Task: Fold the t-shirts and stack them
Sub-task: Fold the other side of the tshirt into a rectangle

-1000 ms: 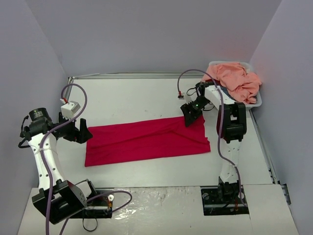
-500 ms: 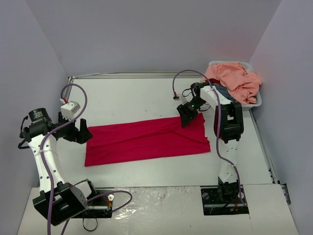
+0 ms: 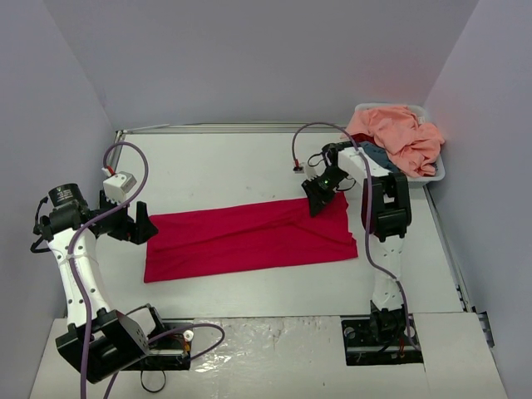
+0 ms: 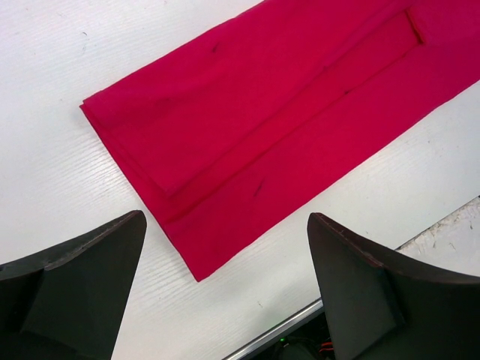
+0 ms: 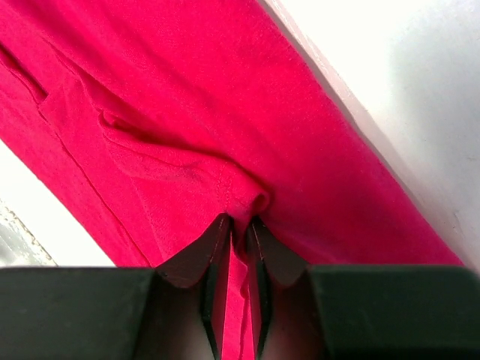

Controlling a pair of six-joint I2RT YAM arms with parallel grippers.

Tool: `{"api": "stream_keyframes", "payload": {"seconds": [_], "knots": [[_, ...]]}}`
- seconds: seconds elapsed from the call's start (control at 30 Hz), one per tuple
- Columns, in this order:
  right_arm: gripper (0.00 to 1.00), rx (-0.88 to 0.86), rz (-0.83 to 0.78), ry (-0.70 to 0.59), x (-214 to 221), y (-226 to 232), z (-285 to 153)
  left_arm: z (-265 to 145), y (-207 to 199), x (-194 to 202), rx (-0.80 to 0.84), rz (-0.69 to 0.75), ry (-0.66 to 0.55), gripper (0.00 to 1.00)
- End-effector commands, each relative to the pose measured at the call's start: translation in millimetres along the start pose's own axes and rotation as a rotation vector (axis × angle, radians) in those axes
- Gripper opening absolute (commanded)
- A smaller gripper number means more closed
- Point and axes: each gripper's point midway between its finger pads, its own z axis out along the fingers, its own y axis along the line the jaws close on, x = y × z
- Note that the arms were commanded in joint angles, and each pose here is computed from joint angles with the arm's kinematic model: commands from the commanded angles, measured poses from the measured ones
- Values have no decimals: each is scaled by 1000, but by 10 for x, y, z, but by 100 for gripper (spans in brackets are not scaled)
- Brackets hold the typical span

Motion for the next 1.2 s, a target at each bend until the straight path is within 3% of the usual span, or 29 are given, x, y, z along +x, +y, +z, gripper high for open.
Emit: {"api": "stream_keyframes", "payload": {"seconds": [0.0,0.33,1.17], "knots": [[11,-29,14,21,15,138,-39,-22,-76,-20,28,-1,-16,89],[8,-27,-5,19,56,286,-110,-14,-72,-14,29,-3,-15,89],[9,-33,-57,33,197,632,-201,-32,-136,-33,52,13,-28,90]]}}
